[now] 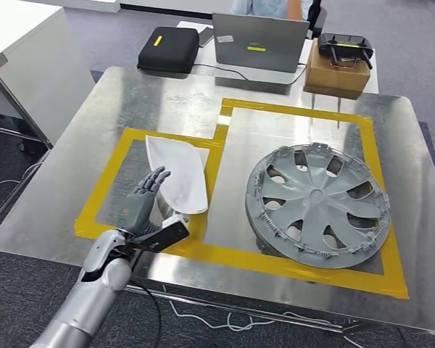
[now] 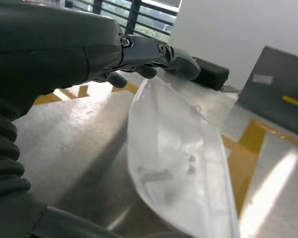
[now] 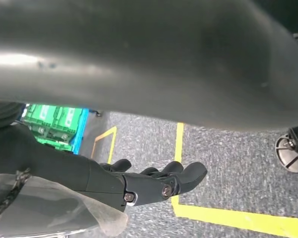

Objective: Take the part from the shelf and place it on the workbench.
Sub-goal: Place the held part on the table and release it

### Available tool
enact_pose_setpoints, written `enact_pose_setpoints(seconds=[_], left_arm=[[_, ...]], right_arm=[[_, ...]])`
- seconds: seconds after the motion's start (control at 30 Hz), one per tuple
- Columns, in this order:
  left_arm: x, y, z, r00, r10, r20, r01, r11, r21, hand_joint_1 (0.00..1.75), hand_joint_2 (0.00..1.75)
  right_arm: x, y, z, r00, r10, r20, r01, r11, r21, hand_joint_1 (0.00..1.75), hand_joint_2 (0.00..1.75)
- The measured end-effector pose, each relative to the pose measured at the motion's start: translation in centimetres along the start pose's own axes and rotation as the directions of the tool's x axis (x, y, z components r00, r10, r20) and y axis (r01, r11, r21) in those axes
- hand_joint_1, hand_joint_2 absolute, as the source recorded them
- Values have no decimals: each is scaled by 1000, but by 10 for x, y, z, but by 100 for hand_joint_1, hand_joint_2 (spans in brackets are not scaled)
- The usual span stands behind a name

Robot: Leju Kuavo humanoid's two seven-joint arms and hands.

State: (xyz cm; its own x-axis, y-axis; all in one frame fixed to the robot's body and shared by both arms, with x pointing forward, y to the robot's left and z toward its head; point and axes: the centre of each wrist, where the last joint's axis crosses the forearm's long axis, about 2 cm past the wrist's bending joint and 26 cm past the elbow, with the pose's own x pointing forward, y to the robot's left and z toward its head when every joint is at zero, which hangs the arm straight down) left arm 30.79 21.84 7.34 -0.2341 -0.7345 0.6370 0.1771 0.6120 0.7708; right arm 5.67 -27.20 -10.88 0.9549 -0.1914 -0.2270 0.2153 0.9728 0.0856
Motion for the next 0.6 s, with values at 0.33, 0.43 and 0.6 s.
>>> enact_pose_setpoints(seconds=[0.33,0.43,0.6], left_arm=[[13,5,79,963,218,156,-254,929,270,0,0],[11,9,92,955,247,166,-289,902,320,0,0],[3,14,108,949,270,165,-314,865,391,0,0]], right_arm=[[-9,-3,-3,998,-59,-14,59,998,-3,0,0],[-7,-1,-3,998,-63,-16,63,998,-1,0,0],[-6,0,-2,998,-65,-5,65,998,-1,0,0]])
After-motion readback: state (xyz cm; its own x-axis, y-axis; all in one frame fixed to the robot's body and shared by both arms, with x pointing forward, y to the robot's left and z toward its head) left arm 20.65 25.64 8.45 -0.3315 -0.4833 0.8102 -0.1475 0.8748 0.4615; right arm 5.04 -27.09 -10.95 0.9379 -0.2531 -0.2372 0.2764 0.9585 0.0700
